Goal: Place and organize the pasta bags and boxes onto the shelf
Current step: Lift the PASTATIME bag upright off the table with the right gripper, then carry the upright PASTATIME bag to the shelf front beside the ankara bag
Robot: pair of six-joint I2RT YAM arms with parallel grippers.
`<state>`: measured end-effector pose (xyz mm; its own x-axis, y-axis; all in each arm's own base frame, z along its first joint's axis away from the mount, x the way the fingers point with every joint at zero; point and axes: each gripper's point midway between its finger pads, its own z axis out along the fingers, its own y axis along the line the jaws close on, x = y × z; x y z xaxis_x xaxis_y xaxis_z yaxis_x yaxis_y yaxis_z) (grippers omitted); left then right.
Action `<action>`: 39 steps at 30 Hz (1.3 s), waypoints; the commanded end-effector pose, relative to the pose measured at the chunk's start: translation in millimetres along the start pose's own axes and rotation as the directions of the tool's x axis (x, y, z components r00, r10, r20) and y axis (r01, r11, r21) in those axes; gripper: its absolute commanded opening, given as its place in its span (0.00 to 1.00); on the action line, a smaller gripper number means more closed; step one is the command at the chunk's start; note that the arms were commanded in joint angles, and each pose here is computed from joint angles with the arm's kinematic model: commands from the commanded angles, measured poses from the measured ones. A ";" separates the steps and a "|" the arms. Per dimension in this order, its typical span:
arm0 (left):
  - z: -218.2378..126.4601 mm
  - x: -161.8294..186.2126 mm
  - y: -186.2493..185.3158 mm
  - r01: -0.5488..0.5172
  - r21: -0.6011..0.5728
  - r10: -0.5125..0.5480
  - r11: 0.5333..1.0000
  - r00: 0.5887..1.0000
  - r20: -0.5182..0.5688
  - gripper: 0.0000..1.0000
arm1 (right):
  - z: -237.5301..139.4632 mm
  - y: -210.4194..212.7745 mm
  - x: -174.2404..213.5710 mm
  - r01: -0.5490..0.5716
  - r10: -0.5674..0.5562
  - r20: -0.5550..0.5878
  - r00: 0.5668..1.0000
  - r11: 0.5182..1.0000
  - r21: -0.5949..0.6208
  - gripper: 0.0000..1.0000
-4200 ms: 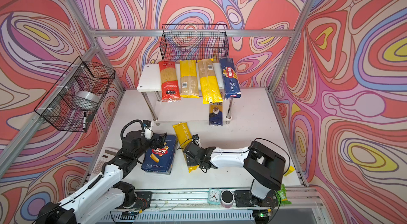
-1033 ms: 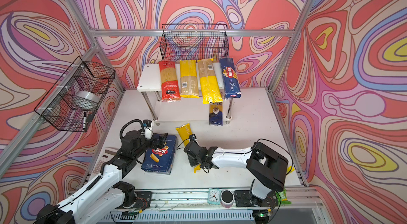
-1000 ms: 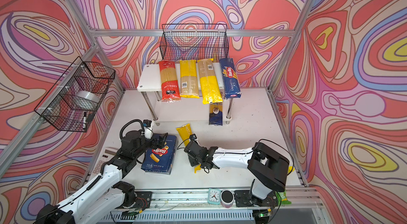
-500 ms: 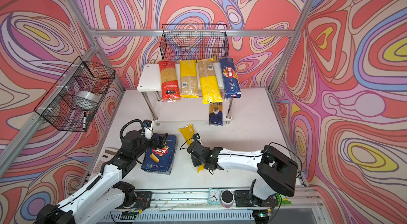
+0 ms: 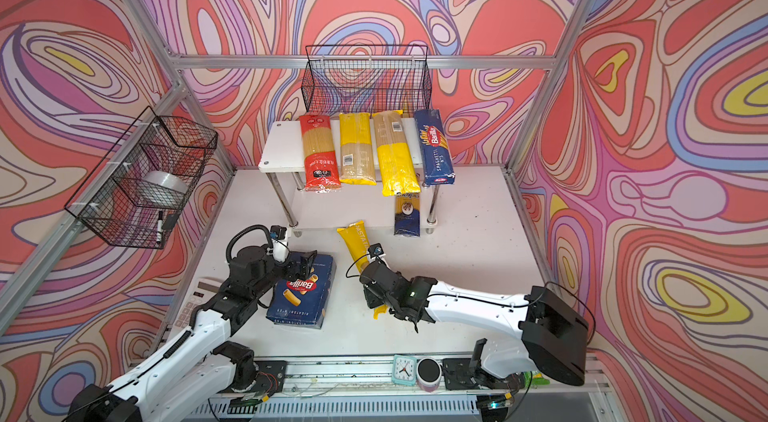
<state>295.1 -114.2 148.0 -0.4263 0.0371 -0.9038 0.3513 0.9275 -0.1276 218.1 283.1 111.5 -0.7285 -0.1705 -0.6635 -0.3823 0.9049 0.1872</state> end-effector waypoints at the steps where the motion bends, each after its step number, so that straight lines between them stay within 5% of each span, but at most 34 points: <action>1: -0.5 -3.9 -0.5 -0.013 0.005 0.013 1.000 1.000 0.004 1.00 | -25.6 9.6 -58.1 -0.057 0.059 0.200 0.978 0.998 -0.017 0.00; 39: 0.9 -3.2 -2.2 -0.016 0.015 0.016 1.000 1.000 -0.004 1.00 | 16.8 -42.3 -145.1 -0.250 0.230 0.299 0.926 0.968 0.032 0.00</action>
<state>294.7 -114.8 144.8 -0.4359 0.0427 -0.8990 0.3540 0.9265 -0.1276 321.2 259.1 142.9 -0.7012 0.0649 -0.7100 -0.1523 0.9592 0.2380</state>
